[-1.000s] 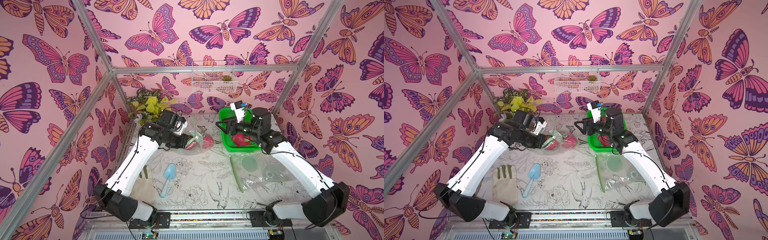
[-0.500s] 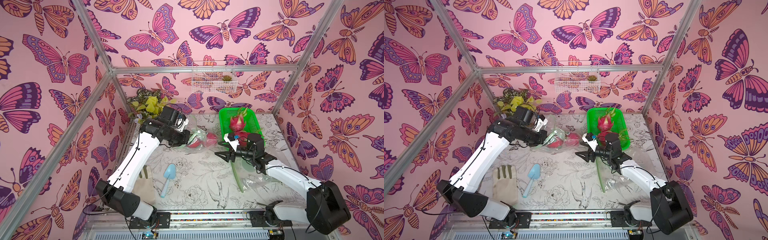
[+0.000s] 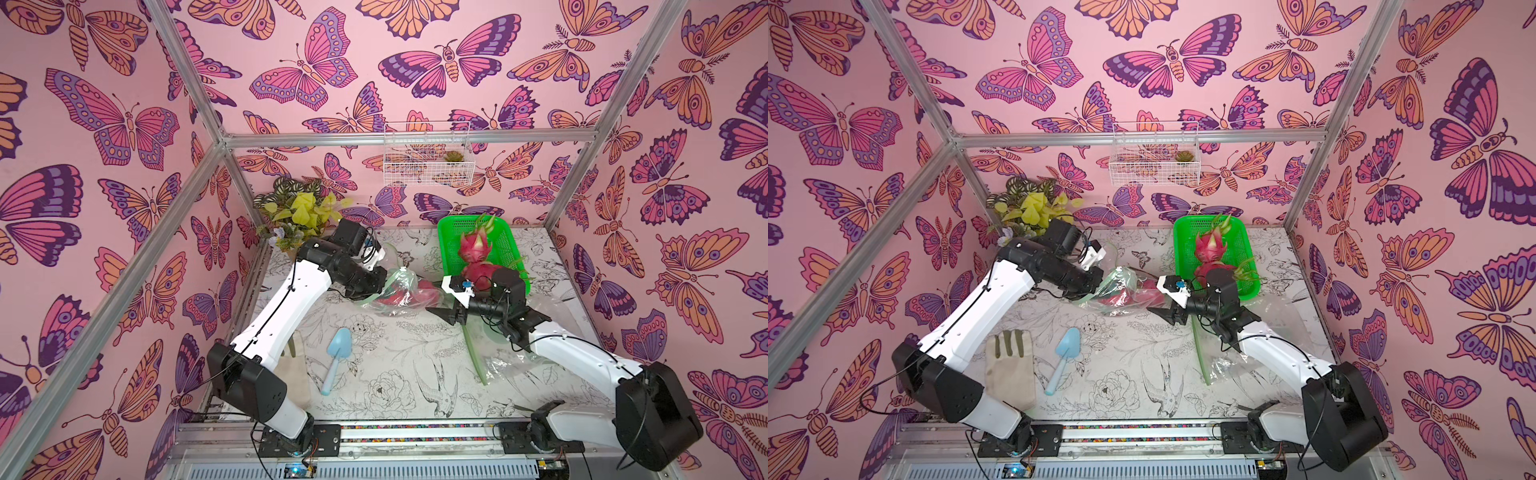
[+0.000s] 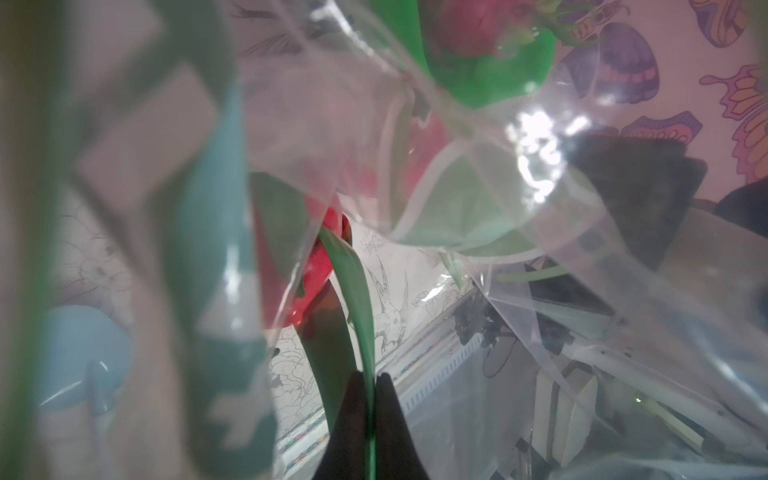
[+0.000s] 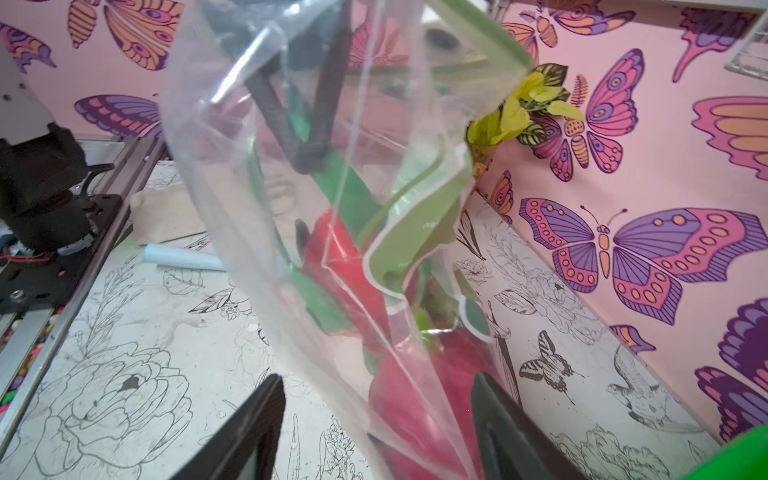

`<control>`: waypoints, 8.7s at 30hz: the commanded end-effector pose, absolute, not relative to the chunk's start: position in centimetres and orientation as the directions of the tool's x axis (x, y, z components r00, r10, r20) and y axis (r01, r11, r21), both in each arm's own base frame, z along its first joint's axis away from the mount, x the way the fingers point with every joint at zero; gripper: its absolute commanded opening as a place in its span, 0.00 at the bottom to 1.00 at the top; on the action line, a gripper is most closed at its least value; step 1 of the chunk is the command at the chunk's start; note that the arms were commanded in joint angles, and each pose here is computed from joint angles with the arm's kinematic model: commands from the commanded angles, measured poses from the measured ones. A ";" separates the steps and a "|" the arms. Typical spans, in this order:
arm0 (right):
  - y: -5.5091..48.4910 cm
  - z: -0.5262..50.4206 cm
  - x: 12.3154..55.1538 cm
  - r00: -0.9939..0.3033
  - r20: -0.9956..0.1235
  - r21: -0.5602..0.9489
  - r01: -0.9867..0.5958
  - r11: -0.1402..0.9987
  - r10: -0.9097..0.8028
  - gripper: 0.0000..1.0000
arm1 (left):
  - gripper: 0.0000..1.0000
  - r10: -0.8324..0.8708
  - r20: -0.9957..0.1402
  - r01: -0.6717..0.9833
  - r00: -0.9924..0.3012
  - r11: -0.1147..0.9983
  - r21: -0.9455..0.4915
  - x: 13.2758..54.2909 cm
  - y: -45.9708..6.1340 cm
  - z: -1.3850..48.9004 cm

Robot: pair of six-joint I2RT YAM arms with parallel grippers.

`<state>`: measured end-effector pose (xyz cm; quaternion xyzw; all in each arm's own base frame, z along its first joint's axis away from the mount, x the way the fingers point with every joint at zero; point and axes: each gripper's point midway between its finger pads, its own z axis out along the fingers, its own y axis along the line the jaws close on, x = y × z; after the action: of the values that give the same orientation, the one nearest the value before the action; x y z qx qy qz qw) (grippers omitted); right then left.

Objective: Open the zip-top bag and take out the dragon fruit
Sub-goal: Pick up the dragon fruit from the zipper food storage bag, then place the dragon fruit in the basket, then pick up the dragon fruit from the zipper food storage bag.

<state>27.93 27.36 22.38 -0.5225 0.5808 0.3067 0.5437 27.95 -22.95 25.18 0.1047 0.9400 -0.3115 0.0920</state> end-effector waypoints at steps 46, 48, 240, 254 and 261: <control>26.7 20.8 27.7 0.016 -0.919 -0.144 -0.944 0.298 -0.393 0.49 | 0.00 0.046 -0.438 0.372 -0.898 0.611 -0.699 26.4 -24.6 34.1; 26.1 22.4 27.2 0.024 -0.929 -0.148 -0.938 0.312 -0.370 0.50 | 0.00 0.066 -0.430 0.373 -0.900 0.626 -0.685 26.5 -24.2 33.4; 33.4 28.9 39.9 -0.692 -0.722 0.479 -0.502 0.720 -0.002 0.69 | 0.44 0.210 -0.619 0.441 -0.757 0.862 -0.248 36.5 -21.9 30.6; 34.5 30.9 39.3 -0.681 -0.731 0.541 -0.538 0.647 0.044 0.41 | 0.42 0.223 -0.539 0.443 -0.812 0.837 -0.322 40.1 -24.6 27.0; 33.2 32.7 38.3 -0.669 -0.740 0.555 -0.550 0.624 0.068 0.55 | 0.43 0.272 -0.437 0.445 -0.857 0.818 -0.364 39.1 -25.6 23.4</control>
<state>39.21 33.47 29.90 -0.1387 0.8403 0.3801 0.3608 40.41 -24.77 24.82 0.1751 0.9344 -0.2145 0.2240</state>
